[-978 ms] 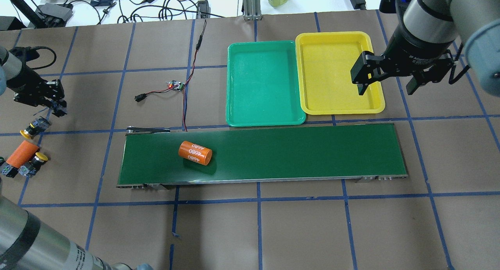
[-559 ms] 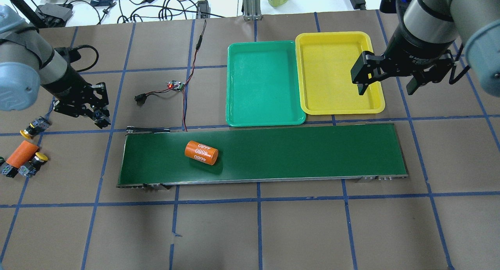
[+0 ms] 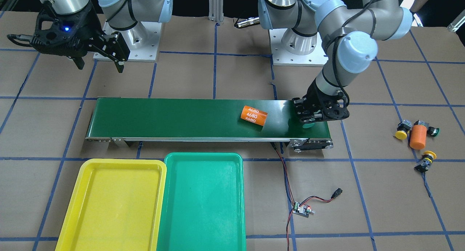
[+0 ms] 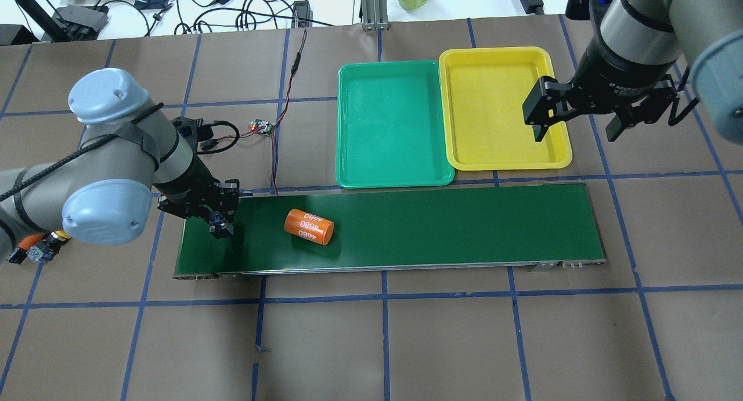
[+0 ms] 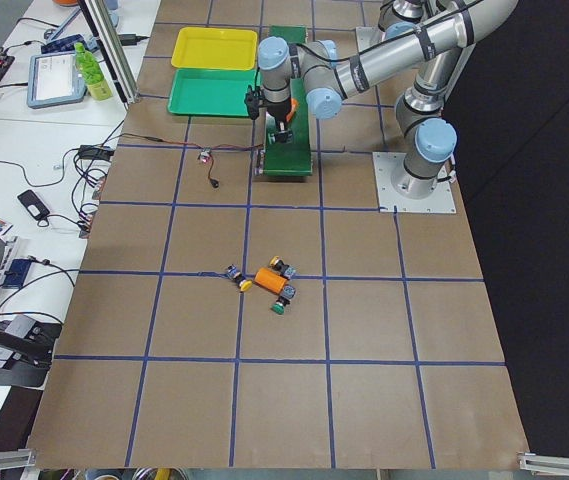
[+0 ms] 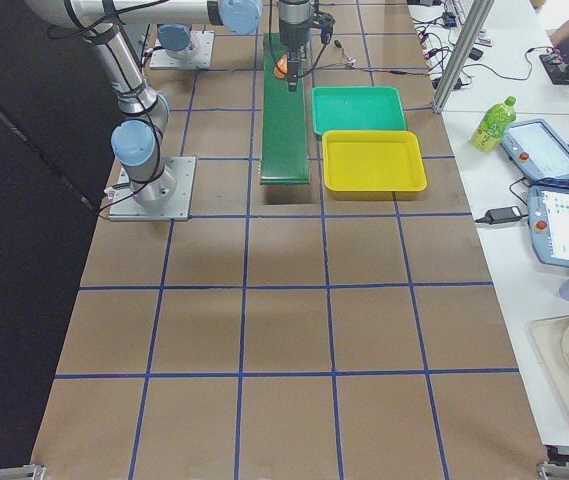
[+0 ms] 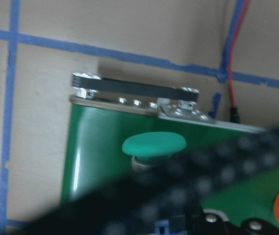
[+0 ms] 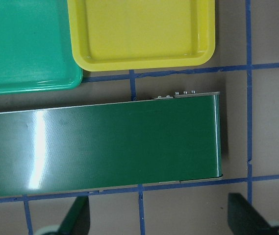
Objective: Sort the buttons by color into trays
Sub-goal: 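Set the green button on the belt and open the left gripper, then move the left gripper back and grasp the yellow-capped push button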
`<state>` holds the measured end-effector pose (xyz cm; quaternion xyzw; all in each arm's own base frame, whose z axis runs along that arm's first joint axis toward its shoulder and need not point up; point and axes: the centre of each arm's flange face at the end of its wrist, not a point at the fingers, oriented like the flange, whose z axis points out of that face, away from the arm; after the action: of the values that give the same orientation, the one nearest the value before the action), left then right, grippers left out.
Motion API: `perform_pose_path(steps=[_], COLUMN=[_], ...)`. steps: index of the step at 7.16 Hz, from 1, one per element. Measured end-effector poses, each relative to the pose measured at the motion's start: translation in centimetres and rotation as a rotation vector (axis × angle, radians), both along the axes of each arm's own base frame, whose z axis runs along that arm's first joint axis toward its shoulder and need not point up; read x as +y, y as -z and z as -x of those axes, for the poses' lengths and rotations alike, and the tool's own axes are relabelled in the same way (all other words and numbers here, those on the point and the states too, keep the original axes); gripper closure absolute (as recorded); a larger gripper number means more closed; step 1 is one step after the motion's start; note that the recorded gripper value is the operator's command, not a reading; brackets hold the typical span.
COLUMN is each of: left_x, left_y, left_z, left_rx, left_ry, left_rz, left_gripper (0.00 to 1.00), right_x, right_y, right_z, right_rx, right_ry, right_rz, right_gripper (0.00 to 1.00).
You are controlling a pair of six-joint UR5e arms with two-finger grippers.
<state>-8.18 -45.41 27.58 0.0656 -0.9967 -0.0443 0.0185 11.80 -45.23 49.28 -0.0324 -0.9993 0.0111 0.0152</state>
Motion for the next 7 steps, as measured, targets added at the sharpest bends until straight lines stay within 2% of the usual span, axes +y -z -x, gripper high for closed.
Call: perform_pose_path(steps=[1, 4, 6, 7], left_x=[0.5, -0.5, -2.6, -3.8], left_y=[0.9, 0.8, -1.4, -2.7], left_z=[0.4, -1.2, -9.2, -14.9], left_rx=[-0.003, -0.005, -0.007, -0.012], left_ry=[0.009, -0.015, -0.083, -0.049], left_rz=[0.021, 0.057, 0.072, 0.09], left_gripper=[0.01, 0.0, 0.0, 0.0], right_x=[0.0, 0.0, 0.0, 0.0], right_y=[0.0, 0.0, 0.0, 0.0], right_z=[0.0, 0.0, -0.1, 0.0], right_rx=[0.0, 0.0, -0.001, 0.0], right_ry=[0.0, 0.002, 0.002, 0.002], right_rz=[0.002, 0.002, 0.003, 0.002], right_gripper=[0.0, 0.0, 0.0, 0.0])
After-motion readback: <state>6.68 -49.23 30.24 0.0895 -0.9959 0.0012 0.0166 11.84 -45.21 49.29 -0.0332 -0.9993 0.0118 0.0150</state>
